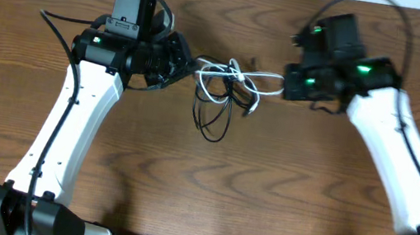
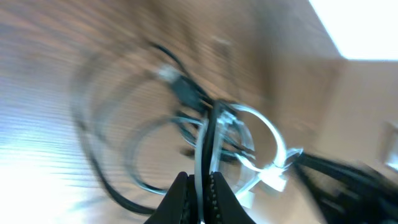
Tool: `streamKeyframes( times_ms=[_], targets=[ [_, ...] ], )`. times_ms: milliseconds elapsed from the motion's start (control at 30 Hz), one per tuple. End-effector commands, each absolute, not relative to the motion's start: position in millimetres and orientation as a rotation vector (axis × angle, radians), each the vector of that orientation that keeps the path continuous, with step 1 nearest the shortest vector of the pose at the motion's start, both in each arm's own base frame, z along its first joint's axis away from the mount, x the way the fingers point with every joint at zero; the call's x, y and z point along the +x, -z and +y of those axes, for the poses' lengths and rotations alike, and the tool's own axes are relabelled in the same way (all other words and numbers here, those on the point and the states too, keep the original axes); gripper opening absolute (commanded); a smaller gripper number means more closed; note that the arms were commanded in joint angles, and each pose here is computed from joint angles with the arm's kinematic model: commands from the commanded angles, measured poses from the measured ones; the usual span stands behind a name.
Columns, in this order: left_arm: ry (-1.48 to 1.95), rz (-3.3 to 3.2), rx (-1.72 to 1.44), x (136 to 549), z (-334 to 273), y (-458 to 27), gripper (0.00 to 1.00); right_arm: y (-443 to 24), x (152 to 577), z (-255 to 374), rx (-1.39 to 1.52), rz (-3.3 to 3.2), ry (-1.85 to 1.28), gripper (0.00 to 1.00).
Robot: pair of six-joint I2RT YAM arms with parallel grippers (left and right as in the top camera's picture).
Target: Untangle cables
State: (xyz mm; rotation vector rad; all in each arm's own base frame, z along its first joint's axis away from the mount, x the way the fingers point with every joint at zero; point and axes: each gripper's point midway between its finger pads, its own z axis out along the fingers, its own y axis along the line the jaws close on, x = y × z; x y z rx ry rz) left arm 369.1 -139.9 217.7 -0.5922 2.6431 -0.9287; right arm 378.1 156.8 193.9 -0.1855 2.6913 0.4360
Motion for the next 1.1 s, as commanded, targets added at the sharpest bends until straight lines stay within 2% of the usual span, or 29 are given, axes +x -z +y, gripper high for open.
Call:
streamKeyframes(
  times_ms=[0, 233, 433, 600, 733, 800, 867, 1067],
  targets=[
    [0.581, 2.577, -0.648, 381, -91, -215, 0.07, -226, 388, 81, 0.045, 2.591, -0.153, 0.01],
    [0.515, 2.592, -0.665, 378, -83, -211, 0.08, -253, 385, 36, 0.212, 2.493, -0.016, 0.01],
    [0.601, 2.599, -0.64, 377, -94, -214, 0.07, -249, 383, 83, -0.009, 2.53, -0.269, 0.03],
    [0.859, 2.558, -0.44, 382, -127, -235, 0.07, -242, 381, 124, -0.163, 2.542, -0.485, 0.2],
    [1.104, 2.478, -0.297, 384, -155, -261, 0.07, -244, 375, 153, -0.324, 2.514, -0.654, 0.43],
    [1.219, 2.431, -0.222, 383, -168, -276, 0.07, -243, 373, 163, -0.399, 2.498, -0.702, 0.52],
    [1.325, 2.382, -0.141, 381, -179, -290, 0.07, -241, 371, 168, -0.437, 2.495, -0.727, 0.56],
    [1.467, 2.314, -0.019, 373, -192, -310, 0.08, -246, 362, 191, -0.615, 2.413, -0.897, 0.57]
  ],
)
